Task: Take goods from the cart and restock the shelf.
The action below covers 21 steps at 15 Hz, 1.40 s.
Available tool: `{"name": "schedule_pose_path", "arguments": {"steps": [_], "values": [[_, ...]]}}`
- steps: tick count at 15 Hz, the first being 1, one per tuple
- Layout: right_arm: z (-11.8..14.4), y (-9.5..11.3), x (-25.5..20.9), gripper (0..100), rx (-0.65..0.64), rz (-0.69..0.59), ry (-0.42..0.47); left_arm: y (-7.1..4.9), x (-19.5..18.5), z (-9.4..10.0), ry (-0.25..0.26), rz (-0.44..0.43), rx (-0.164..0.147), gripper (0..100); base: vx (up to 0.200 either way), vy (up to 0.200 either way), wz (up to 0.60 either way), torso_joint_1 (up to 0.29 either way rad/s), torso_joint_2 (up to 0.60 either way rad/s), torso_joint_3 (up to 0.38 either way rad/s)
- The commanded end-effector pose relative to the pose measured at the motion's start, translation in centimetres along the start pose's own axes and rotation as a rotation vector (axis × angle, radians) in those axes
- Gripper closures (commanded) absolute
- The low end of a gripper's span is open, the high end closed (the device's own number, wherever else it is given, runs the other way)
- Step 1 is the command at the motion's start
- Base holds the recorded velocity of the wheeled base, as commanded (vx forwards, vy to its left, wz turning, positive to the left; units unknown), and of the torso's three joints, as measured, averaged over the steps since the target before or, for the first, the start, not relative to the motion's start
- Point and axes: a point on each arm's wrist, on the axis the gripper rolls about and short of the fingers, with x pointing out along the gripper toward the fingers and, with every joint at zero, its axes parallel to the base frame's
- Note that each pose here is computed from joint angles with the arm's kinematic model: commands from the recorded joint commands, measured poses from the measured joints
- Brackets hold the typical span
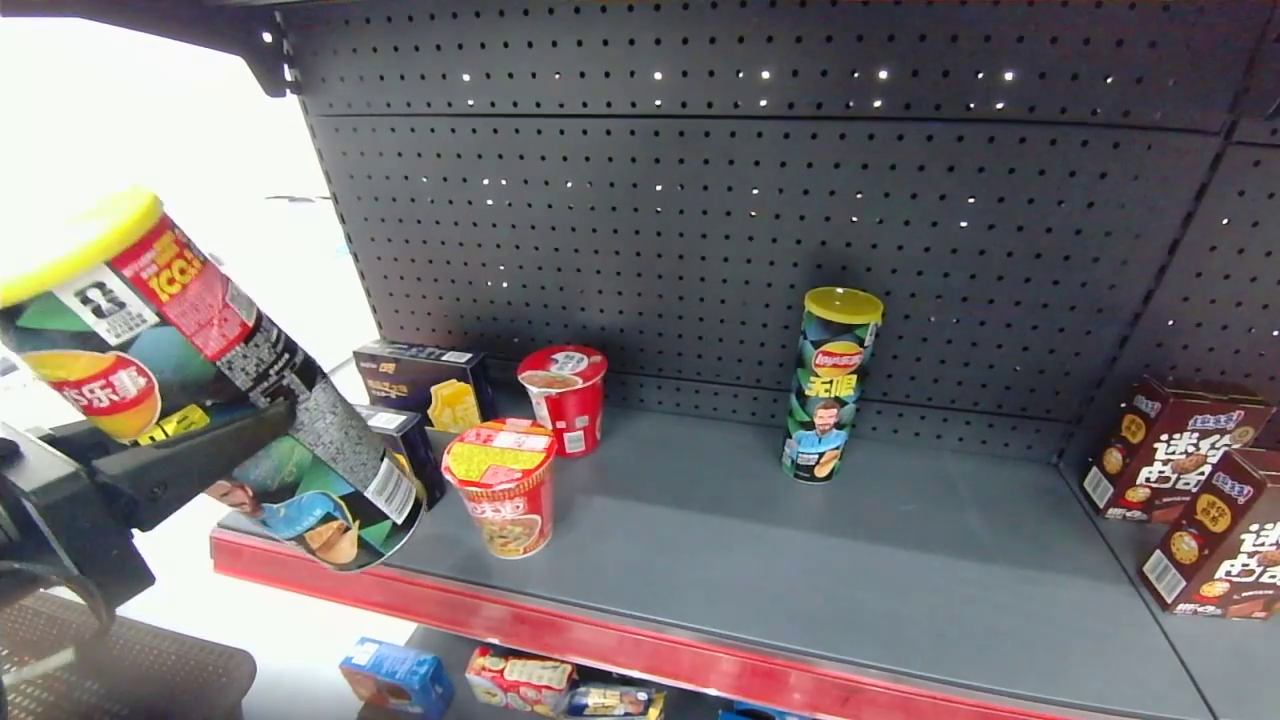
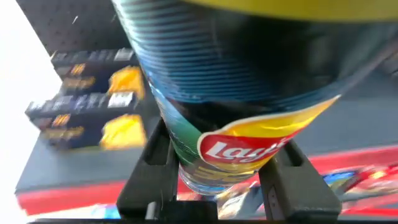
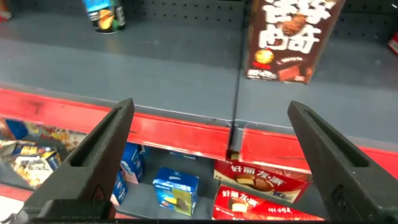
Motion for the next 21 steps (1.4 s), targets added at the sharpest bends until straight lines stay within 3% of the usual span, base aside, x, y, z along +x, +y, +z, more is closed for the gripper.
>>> {"name": "schedule_pose_path", "arguments": {"steps": [1,2,4,5,6,7,9,11,14,18,21], "values": [[0.0,0.0,0.0,0,-0.006,0.007,0.001,-0.4,0.0,0.6,-0.012,-0.028,-0.008,100,0.0,0.0,0.0,0.0,0.0,0.0],[0.0,0.0,0.0,0,0.011,0.001,0.001,-0.2,-0.1,0.2,0.03,0.036,0.01,100,0.0,0.0,0.0,0.0,0.0,0.0],[0.1,0.1,0.0,0,-0.006,0.033,-0.004,0.0,-0.4,0.0,0.033,0.147,0.02,100,0.0,0.0,0.0,0.0,0.0,0.0],[3.7,0.2,-1.3,0,-0.005,0.145,-0.143,0.0,-0.5,0.2,0.027,0.162,0.019,100,0.0,0.0,0.0,0.0,0.0,0.0],[10.0,0.2,-0.2,0,0.073,0.188,-0.078,0.0,-0.5,0.0,0.037,0.167,0.019,100,0.0,0.0,0.0,0.0,0.0,0.0],[8.9,0.2,0.9,0,0.098,0.189,0.019,0.0,-0.5,-0.2,0.046,0.168,0.019,100,0.0,0.0,0.0,0.0,0.0,0.0],[8.6,0.2,0.8,0,0.024,0.311,-0.026,0.0,-0.8,-0.6,0.05,0.161,0.021,100,0.0,0.0,0.0,0.0,0.0,0.0],[10.9,0.3,2.5,0,0.014,0.39,-0.03,-0.1,-0.7,-0.7,0.055,0.139,0.025,100,0.0,0.0,0.0,0.0,0.0,0.0],[13.8,2.0,7.3,0,0.034,0.581,-0.038,-0.9,-0.5,-0.7,0.07,0.026,0.053,100,0.0,0.0,0.0,0.0,0.0,0.0],[14.4,4.1,13.2,0,0.05,0.591,0.058,-0.9,-0.5,-0.8,0.076,0.016,0.048,100,0.0,0.0,0.0,0.0,0.0,0.0],[15.1,5.7,17.7,0,0.048,0.648,0.053,-0.9,-0.5,-0.9,0.08,-0.005,0.041,100,0.0,0.0,0.0,0.0,0.0,0.0]]}}
